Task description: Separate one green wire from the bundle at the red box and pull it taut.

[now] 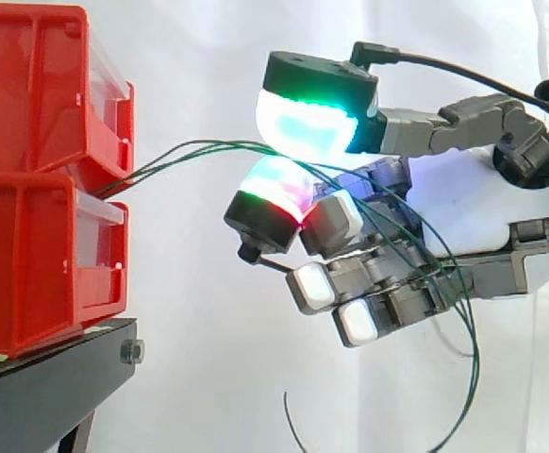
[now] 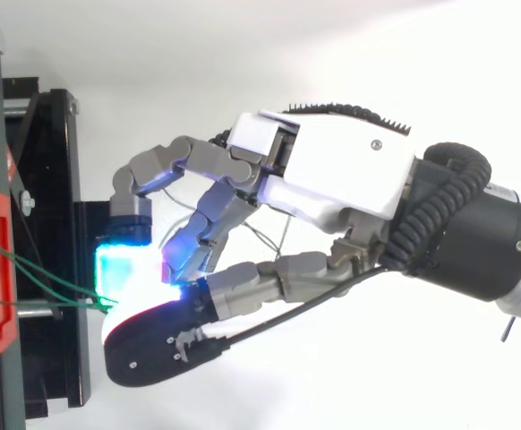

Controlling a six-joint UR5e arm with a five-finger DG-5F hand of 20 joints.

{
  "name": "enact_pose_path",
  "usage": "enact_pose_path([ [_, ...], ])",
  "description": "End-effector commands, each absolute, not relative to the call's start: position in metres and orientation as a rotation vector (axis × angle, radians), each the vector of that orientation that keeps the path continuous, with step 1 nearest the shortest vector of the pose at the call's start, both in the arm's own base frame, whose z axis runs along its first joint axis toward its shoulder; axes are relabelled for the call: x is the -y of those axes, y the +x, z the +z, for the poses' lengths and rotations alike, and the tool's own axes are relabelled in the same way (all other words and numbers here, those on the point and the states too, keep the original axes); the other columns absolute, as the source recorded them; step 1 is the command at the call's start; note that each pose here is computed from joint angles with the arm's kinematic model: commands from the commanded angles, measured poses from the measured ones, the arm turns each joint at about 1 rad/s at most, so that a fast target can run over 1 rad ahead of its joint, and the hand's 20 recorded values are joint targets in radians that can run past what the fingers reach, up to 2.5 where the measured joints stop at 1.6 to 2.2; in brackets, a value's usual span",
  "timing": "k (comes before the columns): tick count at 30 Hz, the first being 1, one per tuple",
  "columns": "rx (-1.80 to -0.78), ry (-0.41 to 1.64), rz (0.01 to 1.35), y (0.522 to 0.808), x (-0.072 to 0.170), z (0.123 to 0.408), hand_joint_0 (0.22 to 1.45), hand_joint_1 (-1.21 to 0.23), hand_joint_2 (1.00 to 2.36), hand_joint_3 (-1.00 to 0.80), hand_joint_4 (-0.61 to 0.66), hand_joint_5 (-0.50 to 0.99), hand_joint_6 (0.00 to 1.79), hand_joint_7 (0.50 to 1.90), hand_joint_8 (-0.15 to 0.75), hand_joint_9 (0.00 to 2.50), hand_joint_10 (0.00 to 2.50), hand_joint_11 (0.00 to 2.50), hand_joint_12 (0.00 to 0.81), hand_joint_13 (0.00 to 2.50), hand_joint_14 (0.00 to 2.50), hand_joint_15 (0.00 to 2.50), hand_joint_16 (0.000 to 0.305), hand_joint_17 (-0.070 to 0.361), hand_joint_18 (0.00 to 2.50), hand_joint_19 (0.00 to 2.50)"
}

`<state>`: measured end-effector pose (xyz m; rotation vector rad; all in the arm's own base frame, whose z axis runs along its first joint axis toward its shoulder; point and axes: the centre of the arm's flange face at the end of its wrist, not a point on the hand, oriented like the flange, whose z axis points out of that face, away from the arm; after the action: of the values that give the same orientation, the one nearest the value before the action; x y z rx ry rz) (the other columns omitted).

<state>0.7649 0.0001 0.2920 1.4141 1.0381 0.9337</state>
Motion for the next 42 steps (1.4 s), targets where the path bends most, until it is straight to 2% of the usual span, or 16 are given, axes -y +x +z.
enact_pose_path([
  [1,-1.040,1.415,0.934,0.7650,-0.0002,0.2937,0.76,-0.91,1.01,-0.44,-0.02,-0.19,0.92,1.17,0.261,1.13,0.03,1.04,0.369,1.00,0.02,0.63,0.051,0.116,0.90,0.57],
  [8,-1.052,1.447,0.926,0.7611,0.0008,0.2911,0.77,-0.91,1.00,-0.50,0.00,-0.19,0.92,1.15,0.257,1.14,0.02,1.03,0.363,1.00,0.02,0.63,0.051,0.114,0.91,0.58],
  [12,-1.053,1.447,0.927,0.7611,0.0006,0.2911,0.71,-0.91,1.00,-0.50,0.07,-0.18,0.91,1.20,0.260,1.16,0.03,1.04,0.366,1.01,0.03,0.64,0.050,0.113,0.91,0.59],
  [16,-1.049,1.452,0.931,0.7609,0.0007,0.2910,0.60,-0.75,1.00,-0.50,0.10,-0.15,0.90,1.19,0.268,1.21,0.03,1.03,0.378,1.04,0.02,0.65,0.051,0.114,0.92,0.62],
  [20,-1.034,1.462,0.946,0.7618,0.0016,0.2931,0.58,-0.63,1.00,-0.50,0.11,-0.14,0.89,1.22,0.275,1.25,0.03,1.03,0.387,1.07,0.03,0.65,0.052,0.117,0.95,0.65],
  [22,-1.037,1.465,0.940,0.7615,0.0039,0.2944,0.60,-0.63,1.00,-0.50,0.10,-0.14,0.89,1.24,0.276,1.26,0.03,1.03,0.385,1.08,0.02,0.66,0.052,0.116,0.95,0.66],
  [25,-1.041,1.468,0.934,0.7613,0.0051,0.2969,0.61,-0.69,1.01,-0.39,0.10,-0.14,0.89,1.25,0.282,1.27,0.03,1.03,0.388,1.08,0.03,0.67,0.052,0.117,0.96,0.67],
  [27,-1.046,1.470,0.932,0.7613,0.0050,0.2990,0.60,-0.70,1.01,-0.39,0.11,-0.14,0.89,1.24,0.282,1.28,0.03,1.05,0.387,1.14,0.03,0.73,0.052,0.118,0.98,0.69],
  [29,-1.051,1.473,0.925,0.7606,0.0053,0.2997,0.58,-0.64,1.01,-0.44,0.12,-0.15,0.89,1.23,0.281,1.32,0.03,1.12,0.378,1.24,0.03,0.86,0.054,0.121,1.04,0.72],
  [30,-1.051,1.473,0.925,0.7606,0.0053,0.2997,0.55,-0.60,1.00,-0.50,0.13,-0.15,0.89,1.22,0.287,1.36,0.03,1.28,0.371,1.34,0.03,1.06,0.055,0.124,1.09,0.79],
  [33,-1.052,1.474,0.919,0.7605,0.0046,0.2985,0.53,-0.56,1.00,-0.50,0.14,-0.16,0.89,1.20,0.284,1.40,0.02,1.46,0.353,1.43,0.03,1.29,0.057,0.127,1.16,0.86],
  [42,-1.052,1.473,0.923,0.7603,0.0023,0.2996,0.51,-0.54,1.00,-0.50,0.14,-0.17,0.89,1.15,0.289,1.40,0.02,1.50,0.327,1.55,0.01,1.58,0.059,0.133,1.20,0.92],
])
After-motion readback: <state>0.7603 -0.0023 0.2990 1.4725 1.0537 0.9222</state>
